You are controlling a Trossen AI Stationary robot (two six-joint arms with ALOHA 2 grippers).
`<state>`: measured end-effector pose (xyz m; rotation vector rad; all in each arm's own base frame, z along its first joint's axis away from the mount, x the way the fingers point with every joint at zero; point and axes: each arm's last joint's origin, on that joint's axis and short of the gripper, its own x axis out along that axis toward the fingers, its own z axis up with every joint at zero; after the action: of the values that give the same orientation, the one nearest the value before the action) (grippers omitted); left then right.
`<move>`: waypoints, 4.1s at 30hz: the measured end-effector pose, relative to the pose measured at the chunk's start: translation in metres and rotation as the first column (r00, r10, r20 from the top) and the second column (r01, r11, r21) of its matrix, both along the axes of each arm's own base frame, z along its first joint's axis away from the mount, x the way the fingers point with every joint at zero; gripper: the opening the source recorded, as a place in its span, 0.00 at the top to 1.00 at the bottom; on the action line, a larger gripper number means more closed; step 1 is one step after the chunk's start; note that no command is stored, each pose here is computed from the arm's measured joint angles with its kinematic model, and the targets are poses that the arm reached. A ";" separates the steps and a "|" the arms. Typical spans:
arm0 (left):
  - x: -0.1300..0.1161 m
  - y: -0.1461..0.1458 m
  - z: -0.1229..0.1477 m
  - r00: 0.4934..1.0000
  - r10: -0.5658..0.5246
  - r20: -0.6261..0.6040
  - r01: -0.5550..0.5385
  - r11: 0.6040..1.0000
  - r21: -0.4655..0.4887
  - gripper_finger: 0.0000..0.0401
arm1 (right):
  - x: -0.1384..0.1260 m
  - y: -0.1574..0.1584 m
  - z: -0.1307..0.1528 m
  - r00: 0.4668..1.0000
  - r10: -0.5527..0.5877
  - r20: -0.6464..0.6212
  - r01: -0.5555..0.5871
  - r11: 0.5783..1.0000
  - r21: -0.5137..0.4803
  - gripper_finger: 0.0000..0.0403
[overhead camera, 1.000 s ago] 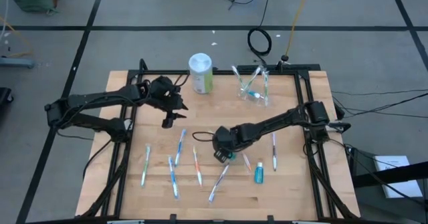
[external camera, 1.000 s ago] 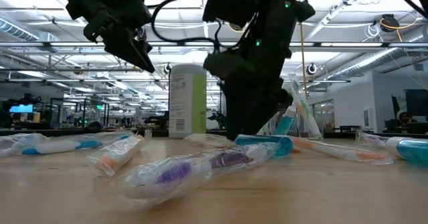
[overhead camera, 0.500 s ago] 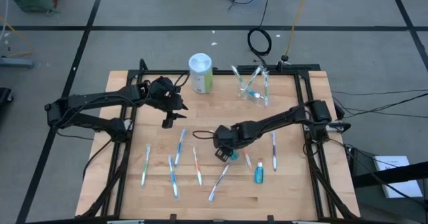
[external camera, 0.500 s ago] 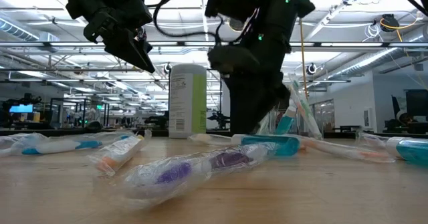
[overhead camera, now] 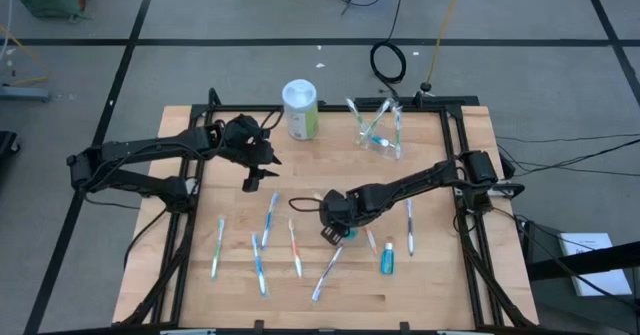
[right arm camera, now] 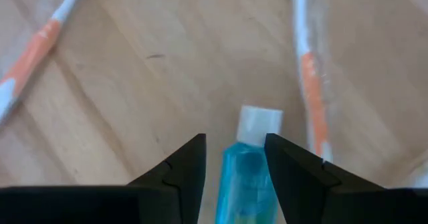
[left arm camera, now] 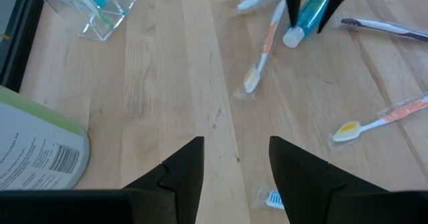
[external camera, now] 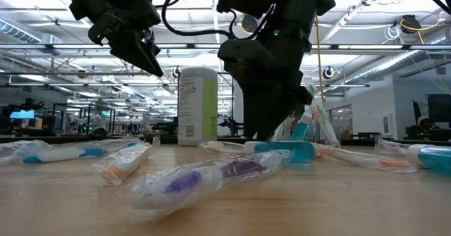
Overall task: Pick & Place toothbrushing station
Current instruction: Put the blue mouthwash into the transparent organizer
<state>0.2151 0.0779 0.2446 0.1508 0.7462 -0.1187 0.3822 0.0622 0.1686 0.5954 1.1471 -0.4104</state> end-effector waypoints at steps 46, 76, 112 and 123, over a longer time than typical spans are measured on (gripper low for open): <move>0.002 0.001 0.002 0.999 0.006 0.033 -0.006 1.000 0.009 0.56 | -0.033 -0.043 0.108 0.965 0.007 0.263 0.170 0.748 -0.641 0.77; 0.005 0.002 0.006 0.997 -0.008 0.079 0.004 0.999 0.042 0.56 | -0.126 -0.177 0.013 0.678 -0.193 0.709 0.722 0.354 -0.594 0.77; 0.006 0.003 0.007 0.996 -0.005 0.092 0.001 0.999 0.044 0.56 | -0.132 -0.174 -0.009 0.756 -0.248 0.605 0.643 0.455 -0.616 0.72; 0.006 0.003 0.007 0.996 -0.006 0.092 0.001 0.999 0.044 0.56 | -0.132 -0.173 -0.009 0.787 -0.225 0.574 0.606 0.455 -0.653 0.57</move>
<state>0.2212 0.0804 0.2516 0.1984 0.6570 -0.0980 0.2506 -0.1111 0.1597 0.0931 0.2564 -1.1411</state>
